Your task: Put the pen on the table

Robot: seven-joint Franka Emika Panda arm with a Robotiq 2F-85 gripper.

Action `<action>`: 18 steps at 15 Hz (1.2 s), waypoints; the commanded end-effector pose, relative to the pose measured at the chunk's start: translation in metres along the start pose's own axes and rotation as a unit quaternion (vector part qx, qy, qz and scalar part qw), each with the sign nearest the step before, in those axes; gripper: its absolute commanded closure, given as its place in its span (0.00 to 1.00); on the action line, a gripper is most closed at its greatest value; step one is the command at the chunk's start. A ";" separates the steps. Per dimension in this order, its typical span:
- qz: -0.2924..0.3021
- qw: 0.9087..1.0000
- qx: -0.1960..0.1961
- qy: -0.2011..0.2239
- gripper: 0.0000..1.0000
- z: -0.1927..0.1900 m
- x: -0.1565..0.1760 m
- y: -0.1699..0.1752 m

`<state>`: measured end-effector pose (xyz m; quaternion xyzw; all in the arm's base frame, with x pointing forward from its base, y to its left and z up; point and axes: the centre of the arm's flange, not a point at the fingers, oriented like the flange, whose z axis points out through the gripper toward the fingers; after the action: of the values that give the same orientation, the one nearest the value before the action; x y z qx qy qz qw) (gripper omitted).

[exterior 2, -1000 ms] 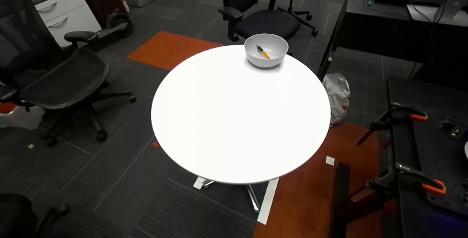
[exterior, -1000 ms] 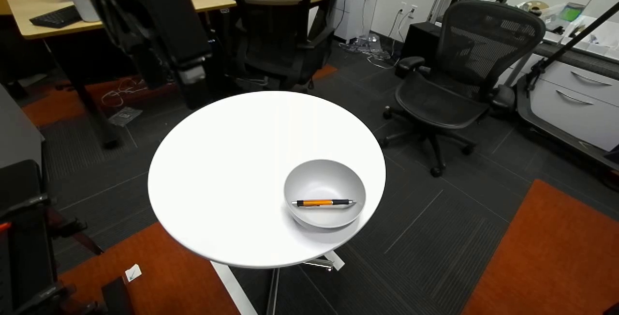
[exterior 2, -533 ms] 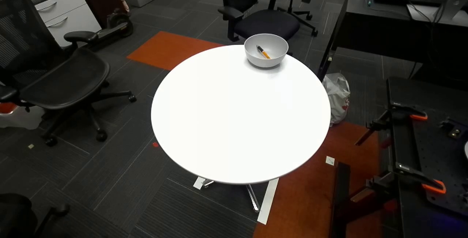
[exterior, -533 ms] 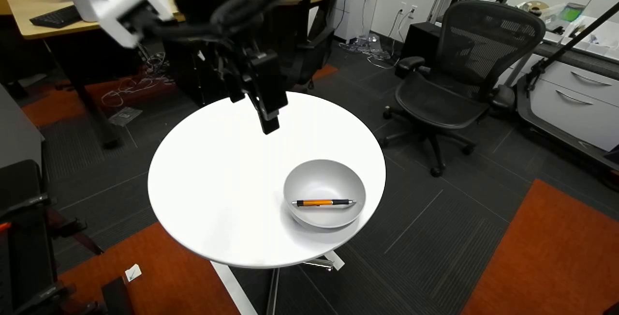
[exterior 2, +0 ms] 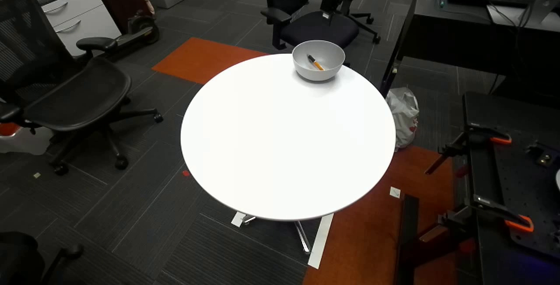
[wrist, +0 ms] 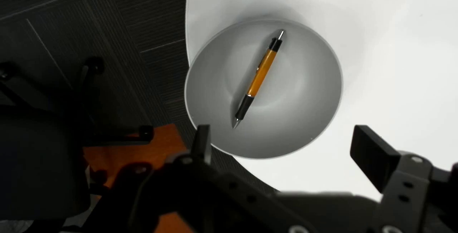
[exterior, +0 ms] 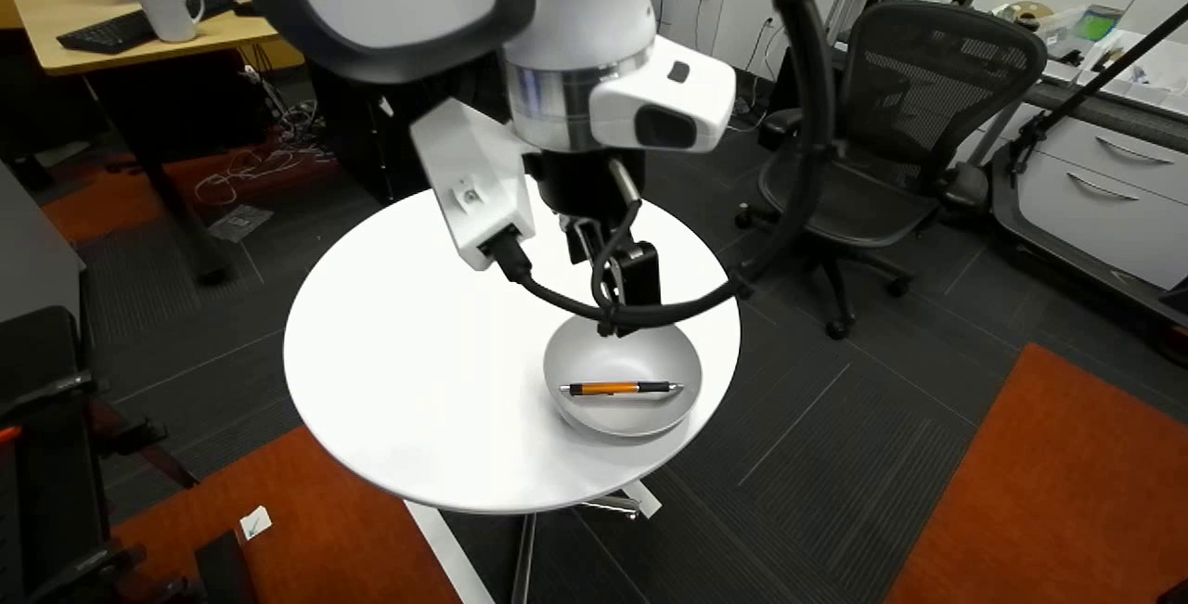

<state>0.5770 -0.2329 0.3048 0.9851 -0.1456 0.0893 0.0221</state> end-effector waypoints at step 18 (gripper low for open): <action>0.101 0.993 -0.024 -0.056 0.00 0.150 0.059 -0.002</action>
<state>0.6495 -0.2535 0.1733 0.9707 -0.2330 0.0469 0.0347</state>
